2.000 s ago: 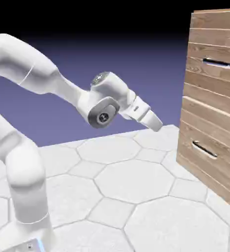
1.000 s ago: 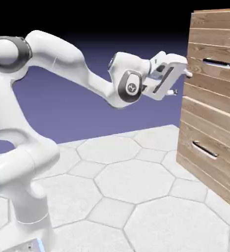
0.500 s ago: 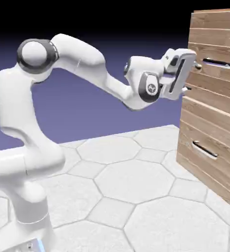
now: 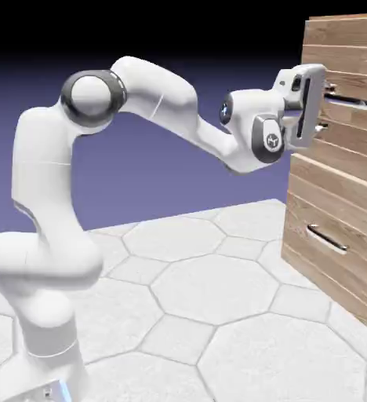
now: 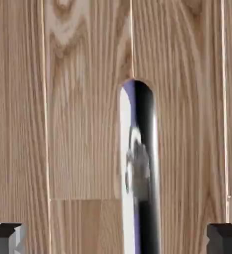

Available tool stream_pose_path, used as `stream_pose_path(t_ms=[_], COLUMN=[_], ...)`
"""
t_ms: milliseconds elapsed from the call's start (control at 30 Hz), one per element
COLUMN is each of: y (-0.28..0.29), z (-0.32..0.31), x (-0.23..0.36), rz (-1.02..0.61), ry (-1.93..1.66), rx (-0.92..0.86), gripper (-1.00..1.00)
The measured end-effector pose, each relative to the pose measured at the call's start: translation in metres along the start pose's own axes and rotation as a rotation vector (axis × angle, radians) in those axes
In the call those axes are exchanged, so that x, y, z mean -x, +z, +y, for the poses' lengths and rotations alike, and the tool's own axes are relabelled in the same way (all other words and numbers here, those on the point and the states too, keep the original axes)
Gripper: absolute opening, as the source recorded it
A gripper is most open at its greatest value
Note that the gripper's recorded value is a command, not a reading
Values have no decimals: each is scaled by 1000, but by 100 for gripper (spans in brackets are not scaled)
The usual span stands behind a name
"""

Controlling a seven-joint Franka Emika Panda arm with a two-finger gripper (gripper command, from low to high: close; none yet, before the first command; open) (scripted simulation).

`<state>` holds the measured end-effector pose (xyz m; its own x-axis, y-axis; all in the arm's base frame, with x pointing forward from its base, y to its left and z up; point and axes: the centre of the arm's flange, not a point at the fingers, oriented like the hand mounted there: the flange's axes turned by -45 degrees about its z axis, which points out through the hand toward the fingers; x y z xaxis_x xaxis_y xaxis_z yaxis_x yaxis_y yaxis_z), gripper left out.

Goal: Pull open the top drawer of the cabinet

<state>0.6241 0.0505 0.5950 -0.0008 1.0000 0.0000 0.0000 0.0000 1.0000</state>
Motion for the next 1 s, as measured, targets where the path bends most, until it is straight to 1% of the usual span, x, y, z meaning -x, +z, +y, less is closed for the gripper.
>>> stream_pose_path(t_ms=[33, 267, 300, 367, 700, 1000], y=[0, 49, 50, 50, -18, -56], z=[0, 0, 0, 0, 0, 0], x=[0, 0, 0, 0, 0, 0], rz=[0, 0, 0, 0, 0, 0], ry=[0, 0, 0, 0, 0, 0], rx=[0, 0, 0, 0, -1, -1], gripper=[0, 0, -100, -100, -100, -100])
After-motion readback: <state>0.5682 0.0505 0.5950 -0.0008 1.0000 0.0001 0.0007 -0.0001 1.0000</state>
